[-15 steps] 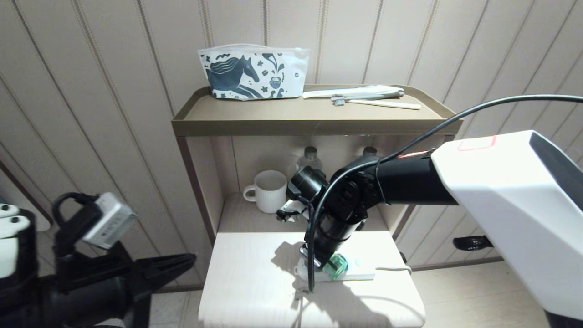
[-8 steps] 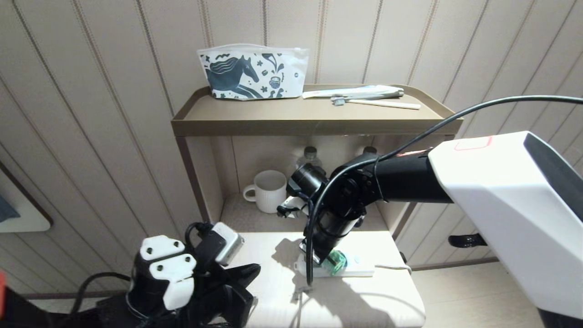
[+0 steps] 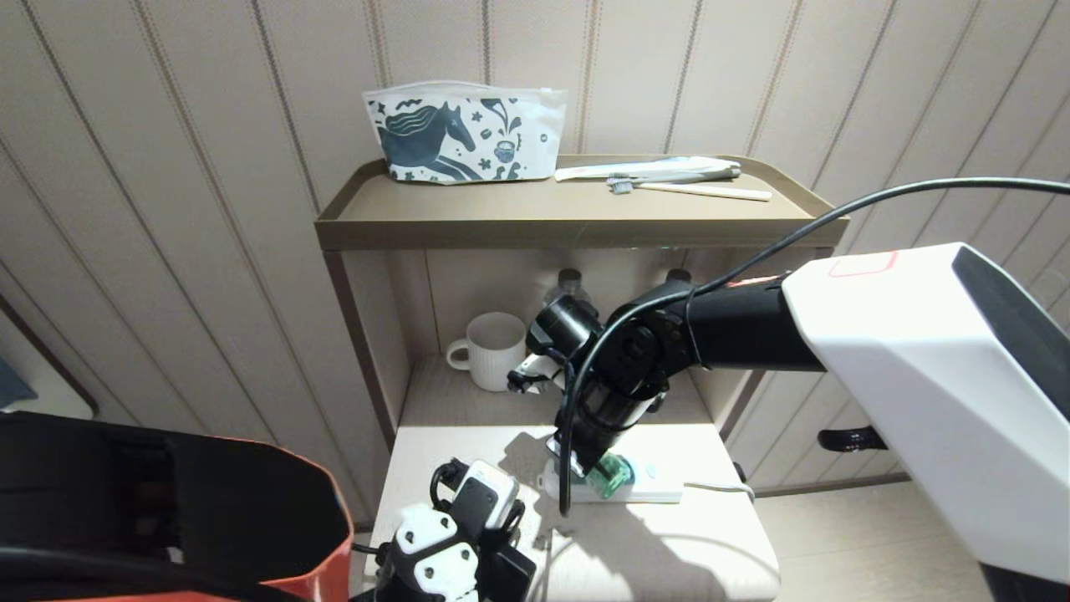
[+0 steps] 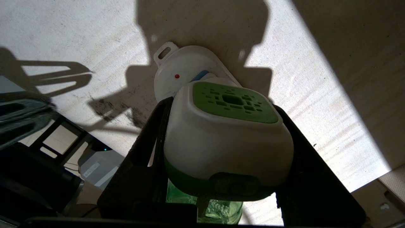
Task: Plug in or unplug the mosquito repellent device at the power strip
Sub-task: Hold the socket with your left hand and unplug it with your right hand
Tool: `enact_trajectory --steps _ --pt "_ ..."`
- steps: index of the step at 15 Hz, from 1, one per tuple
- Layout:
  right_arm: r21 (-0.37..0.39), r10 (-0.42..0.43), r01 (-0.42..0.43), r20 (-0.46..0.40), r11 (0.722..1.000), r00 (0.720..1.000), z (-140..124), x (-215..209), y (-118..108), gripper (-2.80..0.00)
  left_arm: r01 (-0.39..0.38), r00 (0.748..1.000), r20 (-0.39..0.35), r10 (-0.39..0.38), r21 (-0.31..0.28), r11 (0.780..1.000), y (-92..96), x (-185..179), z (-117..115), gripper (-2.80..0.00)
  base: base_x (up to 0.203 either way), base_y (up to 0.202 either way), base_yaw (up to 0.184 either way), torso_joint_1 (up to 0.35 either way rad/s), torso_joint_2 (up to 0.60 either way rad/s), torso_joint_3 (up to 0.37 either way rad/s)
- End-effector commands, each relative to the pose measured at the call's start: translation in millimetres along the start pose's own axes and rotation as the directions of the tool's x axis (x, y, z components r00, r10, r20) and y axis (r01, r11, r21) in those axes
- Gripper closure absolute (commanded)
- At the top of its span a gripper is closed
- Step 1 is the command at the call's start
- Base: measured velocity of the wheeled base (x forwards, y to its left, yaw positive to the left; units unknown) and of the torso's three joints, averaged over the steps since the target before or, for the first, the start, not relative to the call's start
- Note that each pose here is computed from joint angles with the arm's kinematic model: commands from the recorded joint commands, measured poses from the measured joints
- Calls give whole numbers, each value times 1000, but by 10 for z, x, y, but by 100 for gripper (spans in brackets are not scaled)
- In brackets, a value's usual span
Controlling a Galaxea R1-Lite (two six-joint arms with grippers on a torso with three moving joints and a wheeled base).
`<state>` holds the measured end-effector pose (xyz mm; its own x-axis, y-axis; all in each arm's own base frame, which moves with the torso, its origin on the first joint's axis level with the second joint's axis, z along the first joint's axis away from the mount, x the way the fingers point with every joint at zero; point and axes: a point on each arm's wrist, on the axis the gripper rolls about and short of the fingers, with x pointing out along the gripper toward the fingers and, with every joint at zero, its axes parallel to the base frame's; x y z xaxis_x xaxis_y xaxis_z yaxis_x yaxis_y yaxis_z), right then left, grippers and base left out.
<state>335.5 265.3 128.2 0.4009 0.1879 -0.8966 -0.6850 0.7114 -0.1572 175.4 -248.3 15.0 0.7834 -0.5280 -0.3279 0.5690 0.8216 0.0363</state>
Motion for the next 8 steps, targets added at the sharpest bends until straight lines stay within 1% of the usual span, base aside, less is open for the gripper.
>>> enact_trajectory --steps 1,4,6,8 --pt "-5 2 -2 -8 1000 1000 -4 15 17 0 -12 1000 -25 12 -9 1000 -54 145 -148 0 0 0 0 0 0 0" --pt "-6 1 -1 -10 1000 1000 -12 10 18 0 -76 997 9 76 -19 997 -183 345 -219 0 0 0 0 0 0 0" --pt "-5 1 -1 -14 1000 1000 -23 10 16 0 -79 996 44 81 -36 996 -244 413 -147 0 0 0 0 0 0 0" --pt "-6 1 -1 -13 1000 1000 -23 3 19 0 -87 995 45 89 -37 996 -253 429 -145 0 0 0 0 0 0 0"
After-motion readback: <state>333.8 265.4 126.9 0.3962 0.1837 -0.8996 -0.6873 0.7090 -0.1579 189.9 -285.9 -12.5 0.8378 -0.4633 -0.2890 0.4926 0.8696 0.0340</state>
